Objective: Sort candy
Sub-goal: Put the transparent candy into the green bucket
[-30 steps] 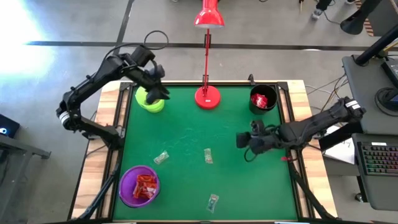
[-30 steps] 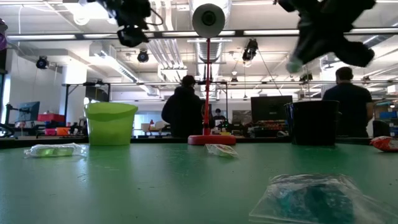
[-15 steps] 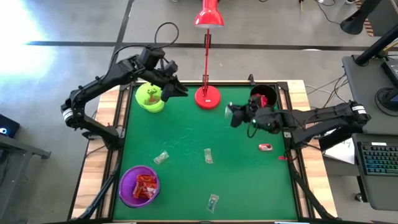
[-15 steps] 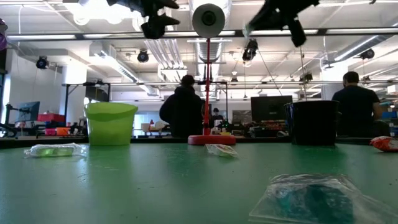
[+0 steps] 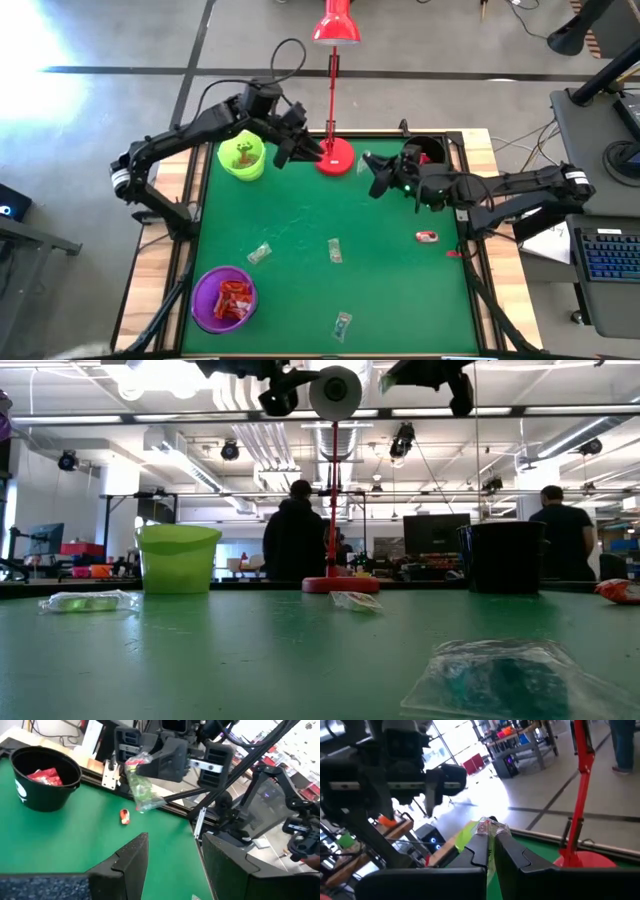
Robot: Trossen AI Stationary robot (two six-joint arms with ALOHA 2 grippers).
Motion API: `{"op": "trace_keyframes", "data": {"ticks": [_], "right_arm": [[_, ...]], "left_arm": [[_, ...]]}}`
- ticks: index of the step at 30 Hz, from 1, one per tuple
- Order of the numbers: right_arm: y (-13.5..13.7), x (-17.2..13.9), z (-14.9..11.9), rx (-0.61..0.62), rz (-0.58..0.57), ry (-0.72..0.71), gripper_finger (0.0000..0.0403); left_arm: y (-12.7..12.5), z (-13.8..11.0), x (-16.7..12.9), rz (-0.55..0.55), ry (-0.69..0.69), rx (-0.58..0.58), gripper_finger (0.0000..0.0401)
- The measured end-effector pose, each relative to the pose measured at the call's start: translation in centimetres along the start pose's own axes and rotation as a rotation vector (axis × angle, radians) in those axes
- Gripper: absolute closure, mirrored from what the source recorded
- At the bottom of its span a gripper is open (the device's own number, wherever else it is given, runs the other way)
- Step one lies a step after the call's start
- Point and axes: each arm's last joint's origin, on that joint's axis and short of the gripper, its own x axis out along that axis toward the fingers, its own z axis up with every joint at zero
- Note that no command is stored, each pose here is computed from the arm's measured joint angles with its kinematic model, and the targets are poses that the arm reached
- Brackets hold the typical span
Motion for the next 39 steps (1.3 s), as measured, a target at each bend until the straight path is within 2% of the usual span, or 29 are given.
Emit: {"op": "trace_keyframes", "data": {"ticks": [6, 11, 18, 25, 39], "right_arm": [[0.4, 0.0, 0.7, 0.019, 0.046, -0.057, 0.0394], [0.9, 0.2, 1.0, 0.035, 0.112, -0.083, 0.0394], [1.1, 0.5, 0.7, 0.032, 0.128, -0.082, 0.0394], [1.1, 0.7, 0.4, 0.03, 0.128, -0.076, 0.0394], [1.2, 1.1, 0.0, 0.038, 0.129, -0.08, 0.0394]], "left_arm": [[0.7, 0.4, 1.2, -0.064, -0.024, 0.048, 0.0232], [1.7, 0.5, 2.7, -0.085, -0.042, 0.037, 0.0232], [3.3, 0.6, 4.6, -0.213, -0.046, -0.009, 0.0232], [4.4, 0.2, 5.7, -0.216, -0.033, -0.036, 0.0232], [5.4, 0.2, 6.9, -0.226, -0.06, 0.0, 0.0232]]}}
